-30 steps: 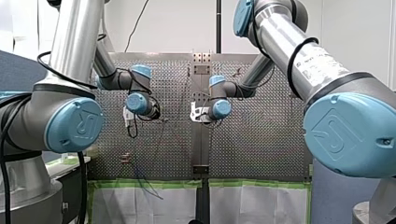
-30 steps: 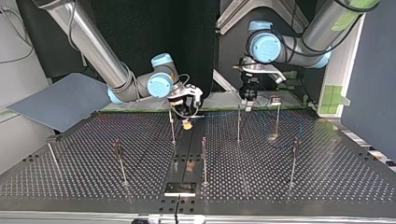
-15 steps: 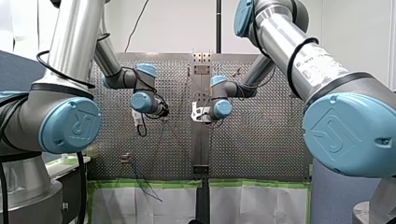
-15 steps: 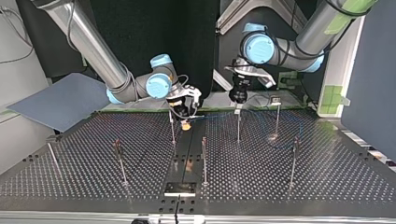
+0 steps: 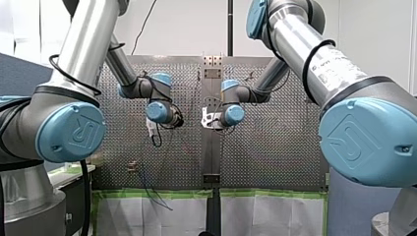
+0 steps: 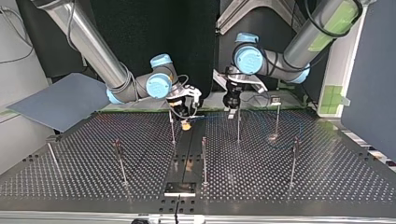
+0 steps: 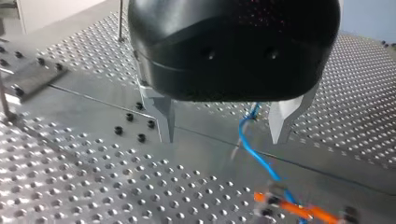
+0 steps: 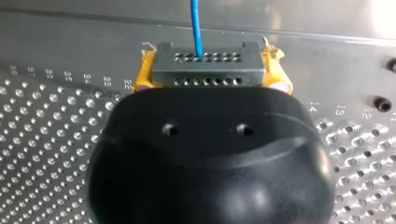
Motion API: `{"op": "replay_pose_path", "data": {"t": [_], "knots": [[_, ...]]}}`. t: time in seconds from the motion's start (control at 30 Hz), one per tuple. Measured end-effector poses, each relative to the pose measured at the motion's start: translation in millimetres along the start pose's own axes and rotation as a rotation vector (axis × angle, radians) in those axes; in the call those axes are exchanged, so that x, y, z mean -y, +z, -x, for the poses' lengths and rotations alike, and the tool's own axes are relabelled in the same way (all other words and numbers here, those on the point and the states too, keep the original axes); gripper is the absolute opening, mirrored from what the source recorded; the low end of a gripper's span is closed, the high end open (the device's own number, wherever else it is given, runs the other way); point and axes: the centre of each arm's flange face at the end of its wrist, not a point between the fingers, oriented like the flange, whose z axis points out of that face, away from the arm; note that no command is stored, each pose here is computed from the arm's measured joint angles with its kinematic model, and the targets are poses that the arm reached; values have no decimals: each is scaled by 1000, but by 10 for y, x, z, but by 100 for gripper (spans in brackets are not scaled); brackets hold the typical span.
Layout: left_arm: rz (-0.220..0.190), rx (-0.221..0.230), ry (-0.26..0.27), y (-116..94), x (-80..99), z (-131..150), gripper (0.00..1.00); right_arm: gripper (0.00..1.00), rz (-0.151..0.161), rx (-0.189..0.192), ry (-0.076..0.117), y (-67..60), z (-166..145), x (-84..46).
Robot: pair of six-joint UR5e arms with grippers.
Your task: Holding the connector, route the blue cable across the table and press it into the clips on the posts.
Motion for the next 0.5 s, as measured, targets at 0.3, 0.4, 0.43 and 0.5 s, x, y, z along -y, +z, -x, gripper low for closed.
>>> {"op": "replay_pose_path", "data": {"t": [0.3, 0.4, 0.43, 0.5], "knots": [[17, 11, -5, 110, -6, -13, 100, 0, 0, -1, 0, 1, -1, -4], [8, 19, -6, 206, 27, -34, 100, 0, 0, -1, 0, 1, -1, -2], [5, 20, -7, 236, 39, -45, 100, 0, 0, -1, 0, 1, -1, -3], [2, 20, -10, 304, 62, -75, 100, 0, 1, -1, 0, 2, -1, -4]]}}
